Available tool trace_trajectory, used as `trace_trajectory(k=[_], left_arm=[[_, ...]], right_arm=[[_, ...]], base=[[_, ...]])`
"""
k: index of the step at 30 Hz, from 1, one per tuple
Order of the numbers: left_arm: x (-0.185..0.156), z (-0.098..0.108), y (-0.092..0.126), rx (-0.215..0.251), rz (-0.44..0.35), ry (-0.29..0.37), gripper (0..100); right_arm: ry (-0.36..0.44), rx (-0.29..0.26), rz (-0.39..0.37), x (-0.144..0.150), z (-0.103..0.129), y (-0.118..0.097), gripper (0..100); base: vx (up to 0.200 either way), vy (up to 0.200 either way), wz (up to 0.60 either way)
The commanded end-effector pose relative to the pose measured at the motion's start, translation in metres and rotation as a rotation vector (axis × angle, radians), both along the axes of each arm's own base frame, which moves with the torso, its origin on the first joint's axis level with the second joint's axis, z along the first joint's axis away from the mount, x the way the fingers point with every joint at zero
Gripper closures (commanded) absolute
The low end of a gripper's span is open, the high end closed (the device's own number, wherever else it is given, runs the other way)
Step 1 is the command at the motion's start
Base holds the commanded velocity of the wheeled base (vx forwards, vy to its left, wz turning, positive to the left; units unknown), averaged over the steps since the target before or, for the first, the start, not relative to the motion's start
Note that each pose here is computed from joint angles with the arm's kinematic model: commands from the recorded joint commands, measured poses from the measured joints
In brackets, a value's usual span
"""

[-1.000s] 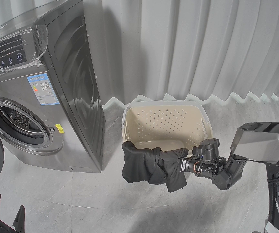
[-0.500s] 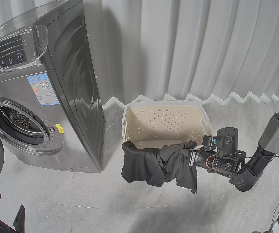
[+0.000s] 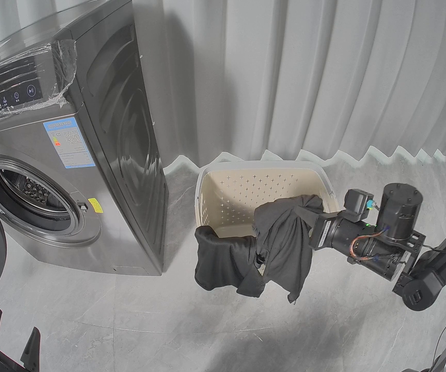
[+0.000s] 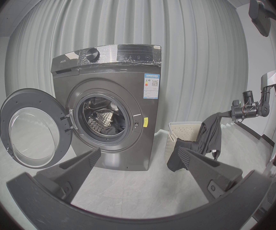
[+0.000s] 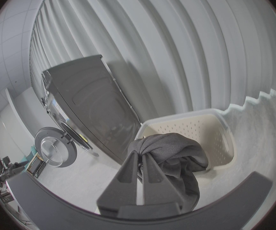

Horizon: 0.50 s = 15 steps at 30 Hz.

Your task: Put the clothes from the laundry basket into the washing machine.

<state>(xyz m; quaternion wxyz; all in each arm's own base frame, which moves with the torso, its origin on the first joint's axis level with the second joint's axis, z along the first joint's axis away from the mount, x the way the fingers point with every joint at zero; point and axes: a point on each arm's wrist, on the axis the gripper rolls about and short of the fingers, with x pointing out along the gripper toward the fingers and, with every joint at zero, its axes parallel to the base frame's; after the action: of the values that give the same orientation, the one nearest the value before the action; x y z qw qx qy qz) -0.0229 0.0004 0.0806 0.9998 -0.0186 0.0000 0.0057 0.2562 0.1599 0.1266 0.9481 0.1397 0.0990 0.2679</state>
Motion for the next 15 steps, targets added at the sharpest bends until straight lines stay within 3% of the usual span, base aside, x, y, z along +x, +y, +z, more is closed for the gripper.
trace_trajectory(k=[1, 7, 15], left_arm=[[0.0, -0.005, 0.0, -0.001, 0.001, 0.0, 0], [0.0, -0.005, 0.0, -0.001, 0.001, 0.0, 0], [0.0, -0.005, 0.0, 0.003, 0.001, 0.0, 0]], right_arm=[[-0.152, 0.06, -0.005, -0.031, 0.049, -0.017, 100], [-0.327, 0.066, -0.016, -0.061, 0.087, -0.034, 100], [-0.448, -0.016, -0.082, -0.068, 0.103, -0.055, 100]], base=[[0.0, 0.0, 0.0], [0.0, 0.0, 0.0], [0.0, 0.0, 0.0]])
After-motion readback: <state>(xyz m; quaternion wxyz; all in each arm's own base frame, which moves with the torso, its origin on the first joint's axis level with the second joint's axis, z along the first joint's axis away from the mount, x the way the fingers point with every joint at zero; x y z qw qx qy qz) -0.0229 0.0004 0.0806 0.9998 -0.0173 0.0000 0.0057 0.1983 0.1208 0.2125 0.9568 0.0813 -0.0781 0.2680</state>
